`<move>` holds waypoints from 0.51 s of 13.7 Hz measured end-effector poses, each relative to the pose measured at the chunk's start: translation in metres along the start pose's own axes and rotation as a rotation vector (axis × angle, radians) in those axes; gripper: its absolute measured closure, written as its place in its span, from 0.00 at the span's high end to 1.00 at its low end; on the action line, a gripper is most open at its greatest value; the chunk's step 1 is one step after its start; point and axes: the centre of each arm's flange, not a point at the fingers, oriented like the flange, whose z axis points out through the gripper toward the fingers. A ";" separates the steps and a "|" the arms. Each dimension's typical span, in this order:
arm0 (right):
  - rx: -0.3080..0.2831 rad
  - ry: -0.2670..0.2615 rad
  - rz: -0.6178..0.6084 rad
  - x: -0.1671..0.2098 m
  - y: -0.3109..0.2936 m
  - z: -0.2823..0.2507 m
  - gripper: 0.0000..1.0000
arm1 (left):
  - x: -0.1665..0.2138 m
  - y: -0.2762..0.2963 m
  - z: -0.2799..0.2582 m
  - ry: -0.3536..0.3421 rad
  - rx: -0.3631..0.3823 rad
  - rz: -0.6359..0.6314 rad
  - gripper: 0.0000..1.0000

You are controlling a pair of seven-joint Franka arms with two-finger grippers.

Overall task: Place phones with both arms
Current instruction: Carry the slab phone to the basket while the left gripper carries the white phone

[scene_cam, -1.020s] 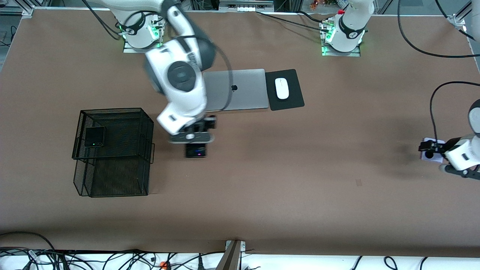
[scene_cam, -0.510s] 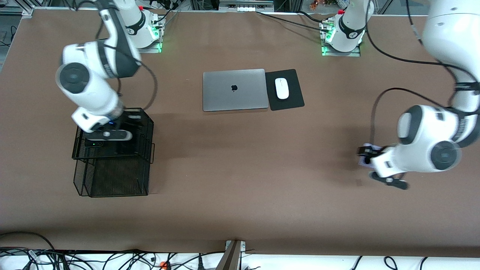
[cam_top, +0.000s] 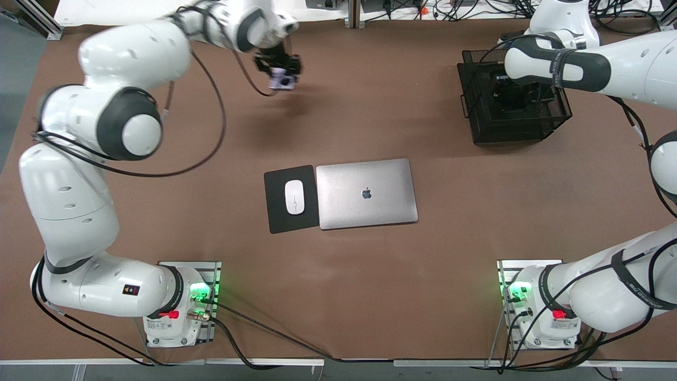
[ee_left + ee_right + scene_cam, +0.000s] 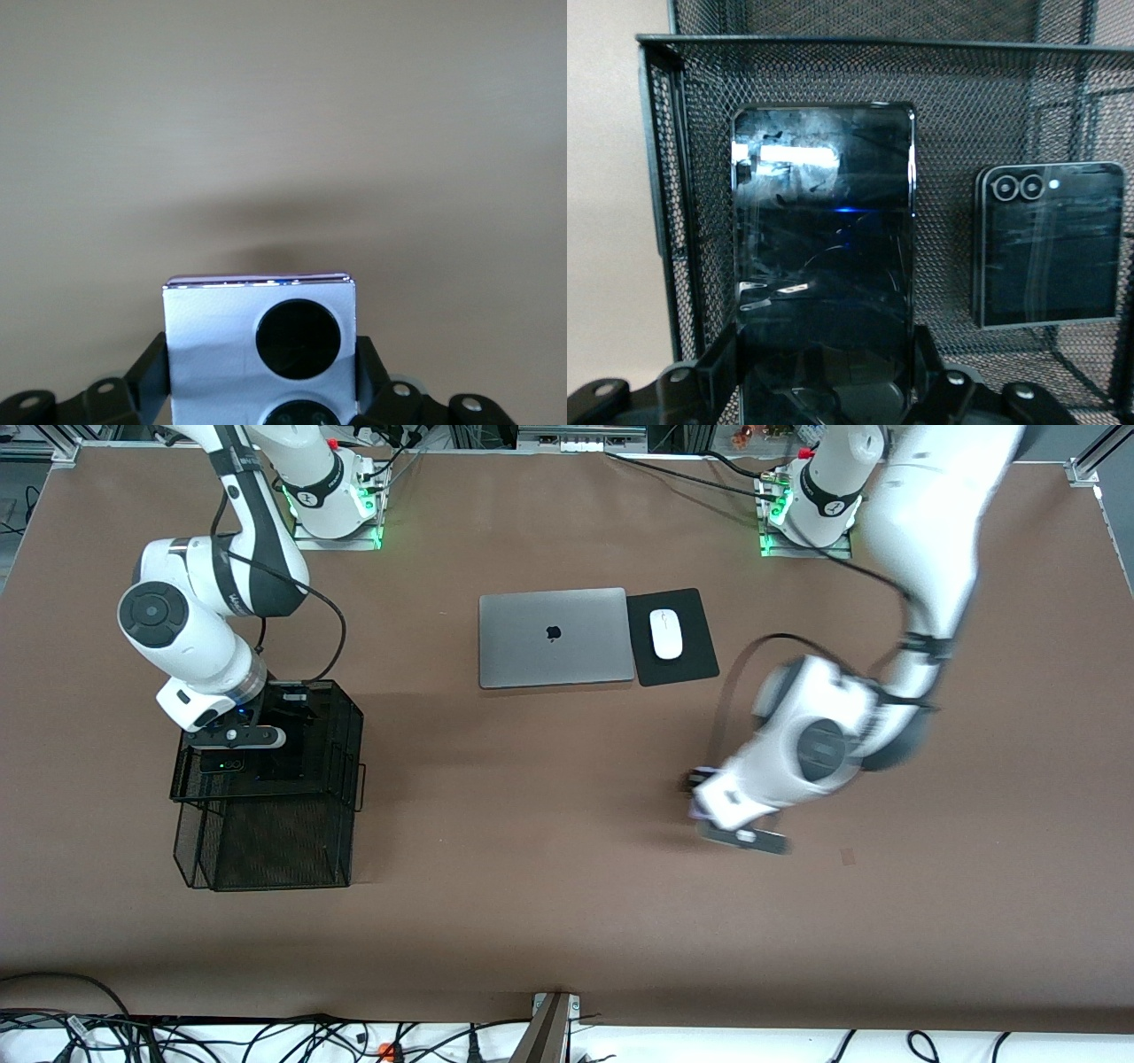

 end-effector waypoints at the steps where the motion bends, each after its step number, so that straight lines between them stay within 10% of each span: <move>1: 0.004 -0.003 0.006 0.001 0.000 0.004 0.79 | -0.009 0.034 0.019 0.023 -0.019 -0.034 0.84; 4: -0.001 -0.001 0.016 0.004 0.001 0.015 0.79 | -0.039 0.099 0.072 0.032 -0.047 -0.108 0.84; 7: 0.001 0.014 0.024 0.010 0.005 0.006 1.00 | -0.061 0.134 0.106 0.037 -0.071 -0.127 0.84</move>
